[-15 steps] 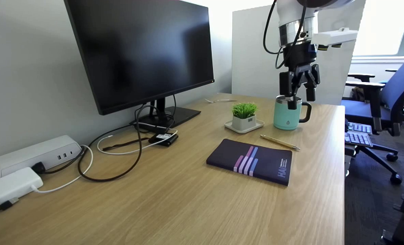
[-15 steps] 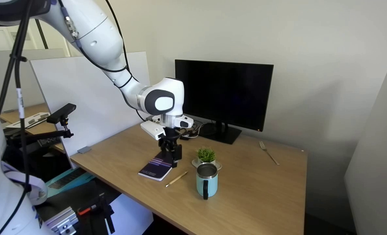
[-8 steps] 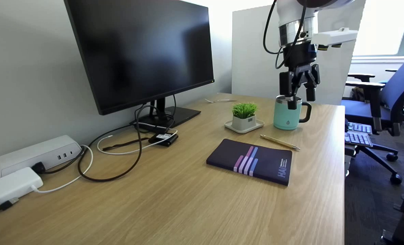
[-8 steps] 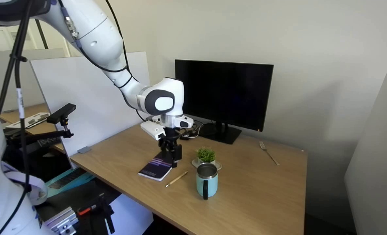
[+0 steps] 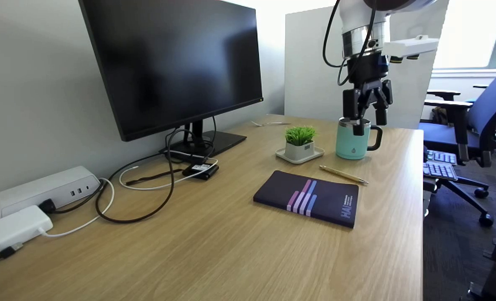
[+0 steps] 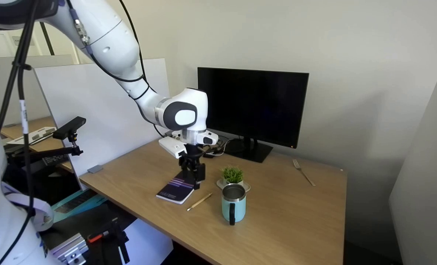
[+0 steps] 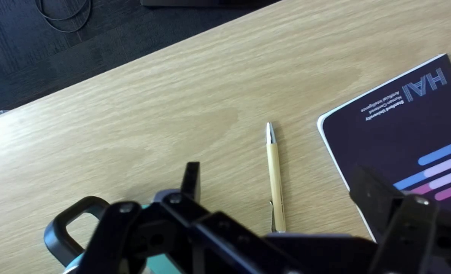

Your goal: Put the pencil inside the thermocup

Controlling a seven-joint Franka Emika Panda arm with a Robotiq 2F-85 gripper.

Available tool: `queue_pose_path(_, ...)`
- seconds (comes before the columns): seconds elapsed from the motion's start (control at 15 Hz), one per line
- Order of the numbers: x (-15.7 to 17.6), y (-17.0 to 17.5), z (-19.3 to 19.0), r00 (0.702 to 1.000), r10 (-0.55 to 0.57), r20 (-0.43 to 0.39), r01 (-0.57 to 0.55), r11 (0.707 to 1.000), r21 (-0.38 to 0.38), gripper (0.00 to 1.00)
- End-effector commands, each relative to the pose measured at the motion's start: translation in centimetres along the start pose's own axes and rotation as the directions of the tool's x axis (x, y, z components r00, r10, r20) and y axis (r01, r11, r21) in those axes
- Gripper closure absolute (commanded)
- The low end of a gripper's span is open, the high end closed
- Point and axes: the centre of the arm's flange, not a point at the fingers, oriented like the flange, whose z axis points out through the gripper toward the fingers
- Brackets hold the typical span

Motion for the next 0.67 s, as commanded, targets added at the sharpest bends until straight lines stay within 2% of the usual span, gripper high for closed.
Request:
queue_pose_path(0.0,0.7,-0.2,0.8,1.0,-0.016,-0.026,0.016,1.0,-0.001,0.0)
queue_pose_path(0.6,2.7,-2.4,5.6,0.995,-0.057,-0.079,0.058,0.998,0.019,0.0)
